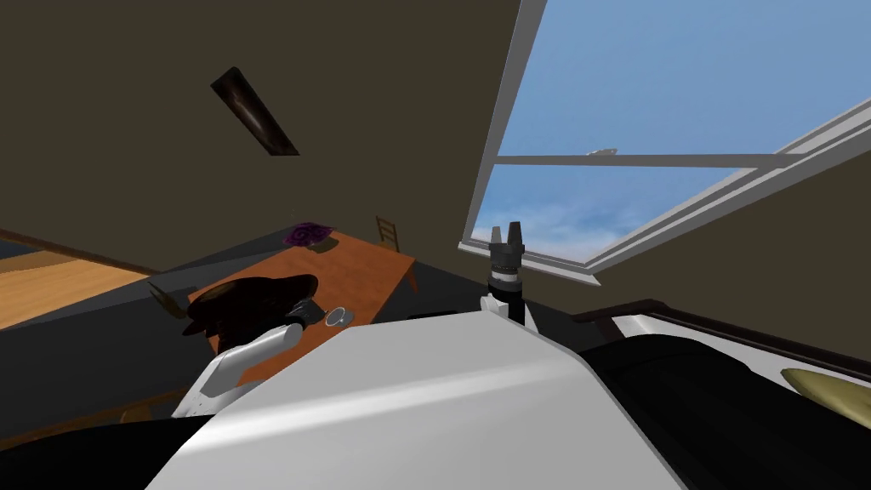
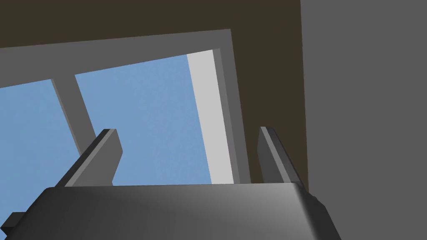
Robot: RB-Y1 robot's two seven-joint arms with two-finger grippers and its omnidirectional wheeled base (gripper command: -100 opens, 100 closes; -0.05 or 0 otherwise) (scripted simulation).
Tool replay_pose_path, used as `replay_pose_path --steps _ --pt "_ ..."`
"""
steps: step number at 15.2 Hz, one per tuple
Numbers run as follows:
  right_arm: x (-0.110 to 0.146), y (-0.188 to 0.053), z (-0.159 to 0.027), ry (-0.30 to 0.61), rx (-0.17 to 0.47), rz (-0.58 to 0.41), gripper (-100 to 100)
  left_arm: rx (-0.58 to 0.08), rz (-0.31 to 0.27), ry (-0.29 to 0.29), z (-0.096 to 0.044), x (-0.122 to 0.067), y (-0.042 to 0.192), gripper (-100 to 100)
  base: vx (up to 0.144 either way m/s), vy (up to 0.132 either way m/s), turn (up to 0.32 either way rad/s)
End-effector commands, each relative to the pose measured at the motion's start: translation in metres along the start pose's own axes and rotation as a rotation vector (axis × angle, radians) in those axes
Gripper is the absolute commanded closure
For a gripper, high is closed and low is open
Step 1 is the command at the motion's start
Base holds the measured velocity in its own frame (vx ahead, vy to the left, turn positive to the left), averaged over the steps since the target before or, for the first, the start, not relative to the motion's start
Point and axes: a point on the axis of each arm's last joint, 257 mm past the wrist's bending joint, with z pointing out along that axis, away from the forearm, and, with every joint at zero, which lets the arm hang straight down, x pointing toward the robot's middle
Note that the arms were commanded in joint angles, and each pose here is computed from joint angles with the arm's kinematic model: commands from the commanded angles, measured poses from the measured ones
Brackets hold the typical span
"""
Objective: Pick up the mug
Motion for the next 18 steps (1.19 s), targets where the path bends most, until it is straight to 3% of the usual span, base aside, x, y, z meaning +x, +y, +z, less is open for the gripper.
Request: replay_pose_path --steps 1,2,3,5,6,9,10,12,13,15,18 --pt "0.0 0.0 0.0 0.0 0.0 0.0 0 -0.062 -0.034 -0.03 0.001 -0.017 0.016 -100 0.038 0.012 -0.184" --pt "0.0 0.0 0.0 0.0 0.0 0.0 0 -0.072 -0.034 -0.034 0.0 -0.018 0.019 -100 0.026 0.014 -0.073" --pt "0.0 0.0 0.0 0.0 0.0 0.0 0 -0.118 -0.079 -0.061 0.0 -0.036 0.031 -100 0.029 0.012 -0.162" --pt "0.0 0.0 0.0 0.0 0.0 0.0 0 -0.144 -0.079 -0.069 -0.001 -0.038 0.038 -100 0.03 0.018 -0.121" --pt "0.0 0.0 0.0 0.0 0.0 0.0 0 -0.181 -0.125 -0.093 -0.002 -0.055 0.048 -100 0.033 0.019 -0.167" --pt "0.0 0.0 0.0 0.0 0.0 0.0 0 -0.214 -0.126 -0.103 -0.004 -0.056 0.056 -100 0.025 0.019 -0.088" --pt "0.0 0.0 0.0 0.0 0.0 0.0 0 -0.262 -0.172 -0.128 -0.007 -0.072 0.07 -100 0.021 0.013 -0.13" --pt "0.0 0.0 0.0 0.0 0.0 0.0 0 -0.282 -0.173 -0.134 -0.008 -0.073 0.075 -100 0.023 0.018 -0.115" --pt "0.0 0.0 0.0 0.0 0.0 0.0 0 -0.329 -0.219 -0.157 -0.012 -0.086 0.089 -100 0.033 0.021 -0.171" --pt "0.0 0.0 0.0 0.0 0.0 0.0 0 -0.348 -0.22 -0.162 -0.014 -0.087 0.093 -100 0.028 0.028 -0.121" --pt "0.0 0.0 0.0 0.0 0.0 0.0 0 -0.45 -0.308 -0.202 -0.027 -0.108 0.121 -100 0.032 0.03 -0.182"
